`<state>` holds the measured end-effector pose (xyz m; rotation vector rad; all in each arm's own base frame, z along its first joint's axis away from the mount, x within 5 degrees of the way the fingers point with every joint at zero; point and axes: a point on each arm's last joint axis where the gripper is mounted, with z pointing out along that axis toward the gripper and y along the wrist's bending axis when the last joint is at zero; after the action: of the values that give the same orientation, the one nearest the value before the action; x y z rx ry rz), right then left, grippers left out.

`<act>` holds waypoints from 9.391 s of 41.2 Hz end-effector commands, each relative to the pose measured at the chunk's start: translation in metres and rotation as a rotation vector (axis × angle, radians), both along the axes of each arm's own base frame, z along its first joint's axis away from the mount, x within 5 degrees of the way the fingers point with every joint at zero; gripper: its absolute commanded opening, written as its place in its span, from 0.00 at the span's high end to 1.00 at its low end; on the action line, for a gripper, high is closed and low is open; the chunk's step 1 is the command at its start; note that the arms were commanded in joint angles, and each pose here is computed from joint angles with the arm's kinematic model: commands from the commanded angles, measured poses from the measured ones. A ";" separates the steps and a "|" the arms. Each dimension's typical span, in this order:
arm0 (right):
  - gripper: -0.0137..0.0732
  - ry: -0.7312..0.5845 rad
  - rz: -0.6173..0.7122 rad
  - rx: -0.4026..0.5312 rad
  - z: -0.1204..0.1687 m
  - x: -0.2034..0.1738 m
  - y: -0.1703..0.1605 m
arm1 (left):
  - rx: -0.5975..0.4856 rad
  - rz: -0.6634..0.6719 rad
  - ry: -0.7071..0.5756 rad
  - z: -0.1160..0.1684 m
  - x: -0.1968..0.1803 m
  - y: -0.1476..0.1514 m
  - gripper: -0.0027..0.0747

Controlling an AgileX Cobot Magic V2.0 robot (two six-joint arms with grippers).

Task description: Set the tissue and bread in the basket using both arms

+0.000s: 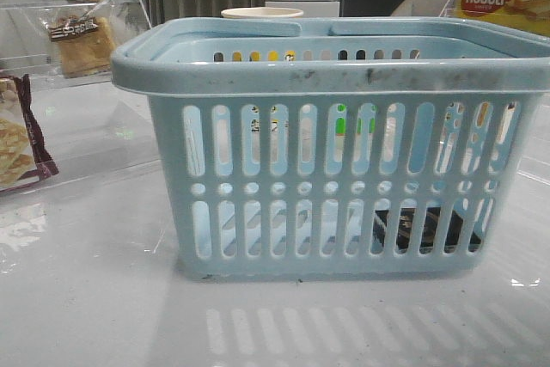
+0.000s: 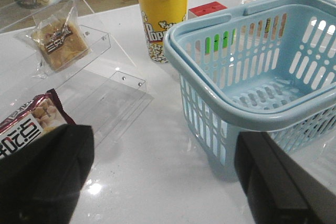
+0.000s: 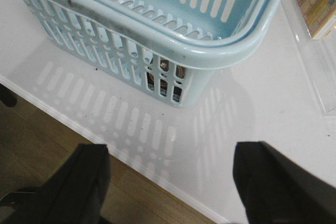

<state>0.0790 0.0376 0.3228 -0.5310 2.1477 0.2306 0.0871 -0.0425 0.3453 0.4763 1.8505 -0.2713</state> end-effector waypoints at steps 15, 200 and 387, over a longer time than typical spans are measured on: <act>0.16 -0.084 -0.001 0.016 0.012 0.003 0.000 | -0.078 -0.015 -0.106 0.020 0.012 -0.008 0.19; 0.16 -0.084 -0.001 0.016 0.012 0.003 0.000 | 0.138 -0.253 0.166 0.108 0.219 -0.129 0.85; 0.78 -0.078 -0.001 0.012 0.012 0.003 0.000 | -0.097 0.358 -0.386 -0.110 -0.040 0.038 0.85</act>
<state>0.0784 0.0372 0.3219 -0.5346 2.1594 0.2272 0.0471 -0.0061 0.2292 0.1958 1.6833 -0.0047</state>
